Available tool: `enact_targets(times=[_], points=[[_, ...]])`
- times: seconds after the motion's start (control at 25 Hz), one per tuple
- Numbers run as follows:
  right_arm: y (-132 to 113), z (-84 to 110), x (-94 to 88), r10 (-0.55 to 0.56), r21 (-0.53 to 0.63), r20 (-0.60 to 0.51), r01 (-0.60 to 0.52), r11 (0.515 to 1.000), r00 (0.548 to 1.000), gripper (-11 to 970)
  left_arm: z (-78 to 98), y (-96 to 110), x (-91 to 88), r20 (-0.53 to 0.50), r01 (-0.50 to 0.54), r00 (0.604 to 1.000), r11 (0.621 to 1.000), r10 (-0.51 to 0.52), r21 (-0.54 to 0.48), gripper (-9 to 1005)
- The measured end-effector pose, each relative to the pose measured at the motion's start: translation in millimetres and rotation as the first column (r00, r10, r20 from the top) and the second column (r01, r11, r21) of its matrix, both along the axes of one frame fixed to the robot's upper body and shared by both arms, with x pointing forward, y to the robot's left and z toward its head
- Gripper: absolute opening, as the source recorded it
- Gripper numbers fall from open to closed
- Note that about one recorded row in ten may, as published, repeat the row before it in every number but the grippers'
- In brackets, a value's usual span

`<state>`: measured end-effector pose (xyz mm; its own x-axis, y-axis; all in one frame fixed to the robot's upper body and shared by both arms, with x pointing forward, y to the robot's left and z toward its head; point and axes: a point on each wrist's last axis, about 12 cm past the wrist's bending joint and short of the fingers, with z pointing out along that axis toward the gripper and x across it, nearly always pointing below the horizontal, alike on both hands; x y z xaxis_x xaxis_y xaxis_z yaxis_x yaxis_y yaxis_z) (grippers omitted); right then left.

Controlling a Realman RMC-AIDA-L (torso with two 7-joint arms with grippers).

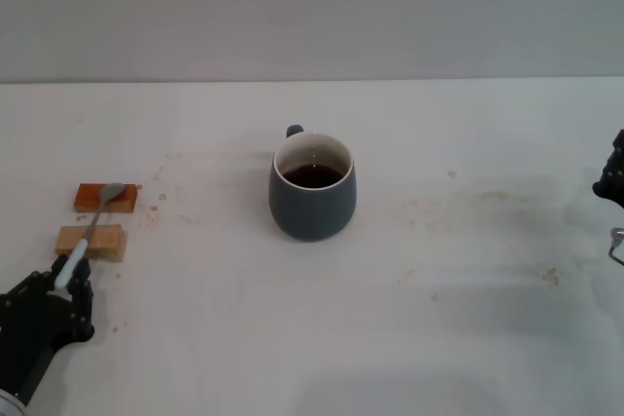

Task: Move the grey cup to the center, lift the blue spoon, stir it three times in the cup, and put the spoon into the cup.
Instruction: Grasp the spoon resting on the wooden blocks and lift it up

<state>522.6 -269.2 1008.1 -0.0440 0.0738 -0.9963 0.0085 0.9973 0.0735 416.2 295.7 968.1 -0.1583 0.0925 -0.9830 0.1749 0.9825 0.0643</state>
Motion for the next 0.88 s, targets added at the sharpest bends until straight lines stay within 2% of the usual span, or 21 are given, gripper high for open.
enact_targets(times=[0.04,0.2,0.48,0.88], points=[[0,0.0,0.0,0.0,0.0,0.0,0.0,1.0,1.0,-1,0.1,0,0.1,0.0,-0.001,1.0,1.0,0.001,0.0,328],[0,0.0,-0.2,0.001,0.0,0.001,-0.001,1.0,1.0,-1,0.6,0,0.3,0.005,-0.001,1.0,1.0,0.001,0.0,180],[-1,-0.9,-1.9,-0.003,0.0,-0.001,0.003,1.0,1.0,-1,3.5,-5,0.9,0.035,0.031,0.999,0.999,-0.032,0.032,182],[0,-1.3,-3.5,-0.005,0.002,0.0,0.005,1.0,1.0,-2,15.1,-11,4.4,0.119,0.068,0.99,0.998,-0.069,0.018,186]])
